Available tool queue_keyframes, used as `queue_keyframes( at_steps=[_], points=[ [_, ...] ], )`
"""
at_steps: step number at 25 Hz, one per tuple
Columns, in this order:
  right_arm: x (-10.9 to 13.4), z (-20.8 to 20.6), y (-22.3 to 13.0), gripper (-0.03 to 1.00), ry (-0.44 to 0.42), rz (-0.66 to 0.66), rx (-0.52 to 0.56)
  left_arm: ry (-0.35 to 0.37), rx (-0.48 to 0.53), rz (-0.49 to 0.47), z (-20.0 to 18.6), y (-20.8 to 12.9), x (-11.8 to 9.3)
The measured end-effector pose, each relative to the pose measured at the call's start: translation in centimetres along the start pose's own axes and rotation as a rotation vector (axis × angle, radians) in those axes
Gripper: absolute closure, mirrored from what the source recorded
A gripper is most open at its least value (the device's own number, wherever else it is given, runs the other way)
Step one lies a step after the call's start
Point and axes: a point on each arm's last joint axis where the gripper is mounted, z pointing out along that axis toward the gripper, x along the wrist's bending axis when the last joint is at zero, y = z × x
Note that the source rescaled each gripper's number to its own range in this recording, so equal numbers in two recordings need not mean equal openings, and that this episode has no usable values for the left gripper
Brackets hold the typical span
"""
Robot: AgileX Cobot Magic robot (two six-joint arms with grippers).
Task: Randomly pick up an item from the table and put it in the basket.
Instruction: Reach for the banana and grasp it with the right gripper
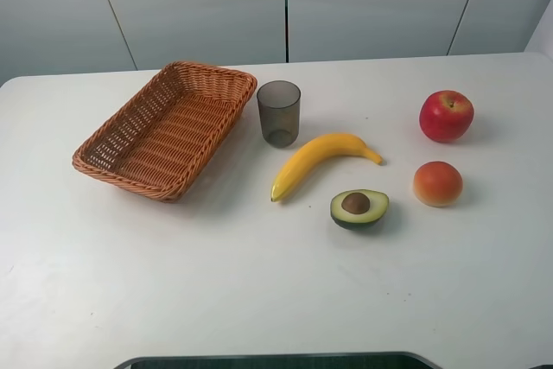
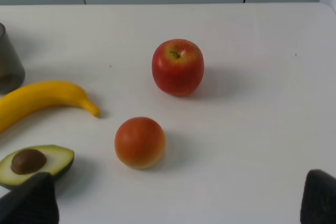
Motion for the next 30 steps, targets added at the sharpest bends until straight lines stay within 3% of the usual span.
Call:
queue_keyframes(
  at_steps=[10,14,24,30],
  points=[
    [0.3,4.4,6.0,-0.03,-0.008,-0.002,0.362,0.0,0.0,0.0,0.0,0.0,0.0],
    [1.1,8.2,8.3,-0.03,0.033,-0.013,0.424,0.0,0.0,0.0,0.0,0.0,0.0],
    [10.0,16.5,7.9,-0.03,0.279,-0.242,0.607,0.0,0.0,0.0,0.0,0.0,0.0],
    [15.1,21.0,8.1,-0.03,0.319,-0.257,0.66,0.0,0.0,0.0,0.0,0.0,0.0]
  ],
)
